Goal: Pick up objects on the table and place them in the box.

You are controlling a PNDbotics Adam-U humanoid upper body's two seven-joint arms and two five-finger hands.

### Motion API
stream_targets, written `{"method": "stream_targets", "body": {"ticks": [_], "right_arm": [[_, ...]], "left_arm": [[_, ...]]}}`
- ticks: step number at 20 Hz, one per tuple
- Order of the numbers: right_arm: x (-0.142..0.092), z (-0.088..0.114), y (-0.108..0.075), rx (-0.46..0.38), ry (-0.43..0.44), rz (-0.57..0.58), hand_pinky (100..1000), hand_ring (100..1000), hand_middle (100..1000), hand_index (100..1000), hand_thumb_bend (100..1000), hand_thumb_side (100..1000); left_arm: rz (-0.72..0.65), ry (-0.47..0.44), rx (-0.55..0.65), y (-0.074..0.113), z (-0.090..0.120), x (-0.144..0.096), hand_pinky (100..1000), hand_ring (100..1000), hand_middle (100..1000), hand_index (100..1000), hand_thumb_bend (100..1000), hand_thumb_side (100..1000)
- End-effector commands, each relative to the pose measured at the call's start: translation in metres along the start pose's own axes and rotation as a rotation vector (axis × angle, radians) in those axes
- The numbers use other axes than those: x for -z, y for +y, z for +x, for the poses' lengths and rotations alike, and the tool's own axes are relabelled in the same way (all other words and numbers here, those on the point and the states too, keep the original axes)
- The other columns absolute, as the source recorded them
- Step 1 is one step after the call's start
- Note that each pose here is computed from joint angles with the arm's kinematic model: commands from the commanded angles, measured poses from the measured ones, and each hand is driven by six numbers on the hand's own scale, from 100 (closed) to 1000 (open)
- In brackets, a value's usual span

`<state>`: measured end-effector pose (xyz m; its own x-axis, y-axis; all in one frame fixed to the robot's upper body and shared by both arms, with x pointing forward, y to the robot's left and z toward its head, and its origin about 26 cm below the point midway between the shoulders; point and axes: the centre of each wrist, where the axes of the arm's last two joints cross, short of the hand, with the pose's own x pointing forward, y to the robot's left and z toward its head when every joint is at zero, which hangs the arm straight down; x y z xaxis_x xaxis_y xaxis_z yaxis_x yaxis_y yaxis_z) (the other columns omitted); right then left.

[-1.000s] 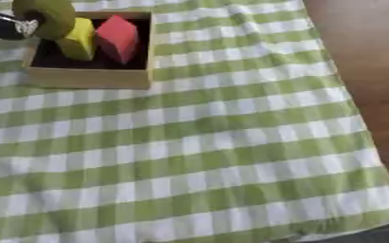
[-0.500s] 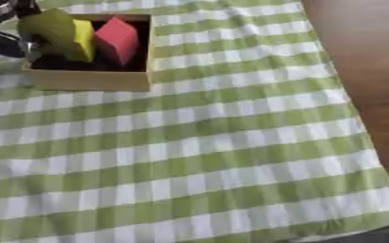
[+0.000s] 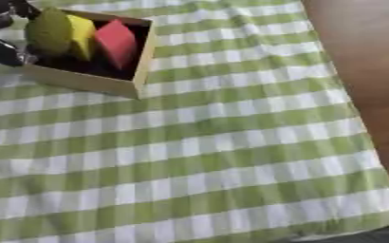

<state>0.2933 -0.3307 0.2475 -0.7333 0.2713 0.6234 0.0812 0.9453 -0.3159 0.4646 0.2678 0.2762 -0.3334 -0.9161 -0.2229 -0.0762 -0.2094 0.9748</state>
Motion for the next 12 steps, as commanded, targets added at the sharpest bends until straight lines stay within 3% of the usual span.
{"method": "stream_targets", "body": {"ticks": [1,12], "right_arm": [[0.004,0.008,-0.003,-0.009,-0.026,0.003,946,818,691,820,100,582],[0.002,0.007,-0.002,-0.007,-0.014,0.013,947,818,691,821,100,581]], "left_arm": [[0.021,0.039,0.026,0.019,-0.009,-0.009,859,834,751,873,546,424],[0.082,0.061,0.001,0.049,-0.005,-0.022,858,822,736,843,469,412]]}}
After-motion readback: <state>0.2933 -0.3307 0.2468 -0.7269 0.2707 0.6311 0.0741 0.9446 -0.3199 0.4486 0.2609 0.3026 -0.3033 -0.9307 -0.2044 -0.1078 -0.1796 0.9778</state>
